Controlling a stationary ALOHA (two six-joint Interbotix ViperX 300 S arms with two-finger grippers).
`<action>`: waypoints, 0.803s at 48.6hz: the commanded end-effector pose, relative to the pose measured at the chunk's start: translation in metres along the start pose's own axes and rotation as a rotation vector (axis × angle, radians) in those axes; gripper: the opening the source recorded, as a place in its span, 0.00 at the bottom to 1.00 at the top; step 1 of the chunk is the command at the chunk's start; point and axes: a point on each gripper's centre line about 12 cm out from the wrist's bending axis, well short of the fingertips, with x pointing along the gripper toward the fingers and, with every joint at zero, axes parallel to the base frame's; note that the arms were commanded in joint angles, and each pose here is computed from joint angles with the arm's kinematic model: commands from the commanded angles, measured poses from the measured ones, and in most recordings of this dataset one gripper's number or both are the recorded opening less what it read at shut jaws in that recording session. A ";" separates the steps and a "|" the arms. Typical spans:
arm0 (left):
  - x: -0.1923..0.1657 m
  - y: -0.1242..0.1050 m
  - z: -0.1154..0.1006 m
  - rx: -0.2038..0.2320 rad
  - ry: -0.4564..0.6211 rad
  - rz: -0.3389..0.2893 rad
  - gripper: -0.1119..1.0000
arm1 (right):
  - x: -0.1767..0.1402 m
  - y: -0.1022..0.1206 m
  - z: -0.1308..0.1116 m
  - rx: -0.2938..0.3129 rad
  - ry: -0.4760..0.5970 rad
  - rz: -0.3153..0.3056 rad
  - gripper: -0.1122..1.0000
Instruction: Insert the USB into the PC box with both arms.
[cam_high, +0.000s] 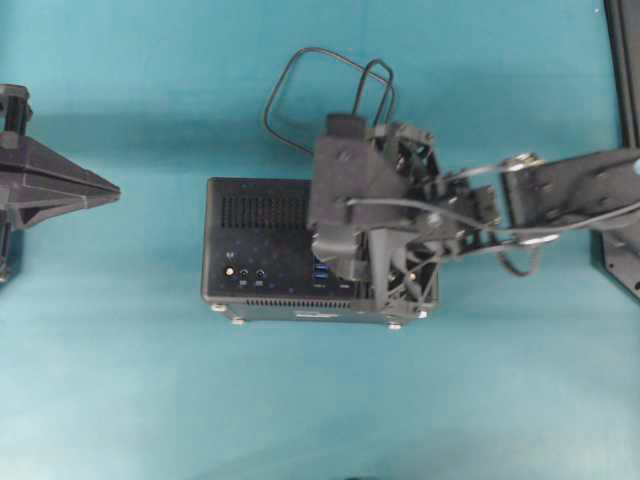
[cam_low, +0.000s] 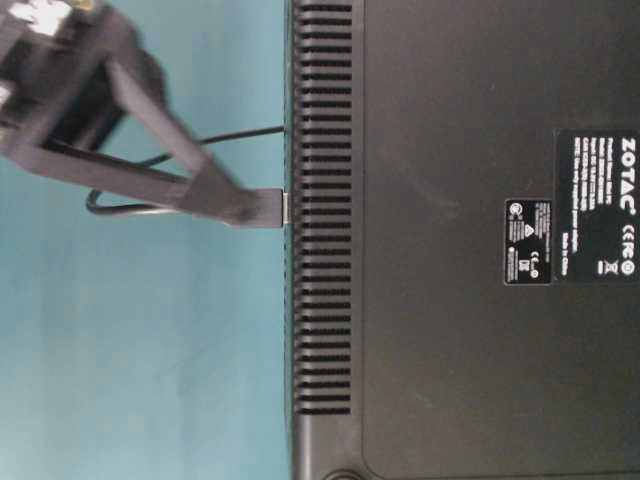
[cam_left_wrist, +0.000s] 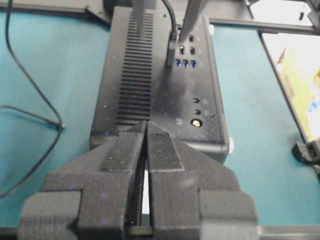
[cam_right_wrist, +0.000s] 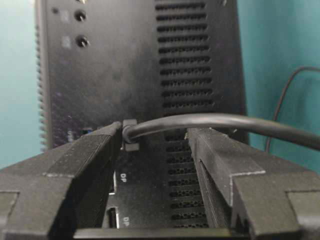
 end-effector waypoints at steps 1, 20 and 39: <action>0.000 -0.001 0.008 0.001 -0.024 -0.002 0.10 | -0.026 -0.002 0.015 0.028 -0.080 0.017 0.67; 0.001 0.000 0.007 0.000 -0.018 -0.001 0.10 | -0.017 0.003 0.009 0.024 -0.145 0.065 0.61; 0.001 -0.001 0.007 0.000 -0.020 -0.001 0.10 | -0.015 0.004 0.004 0.021 -0.177 0.085 0.26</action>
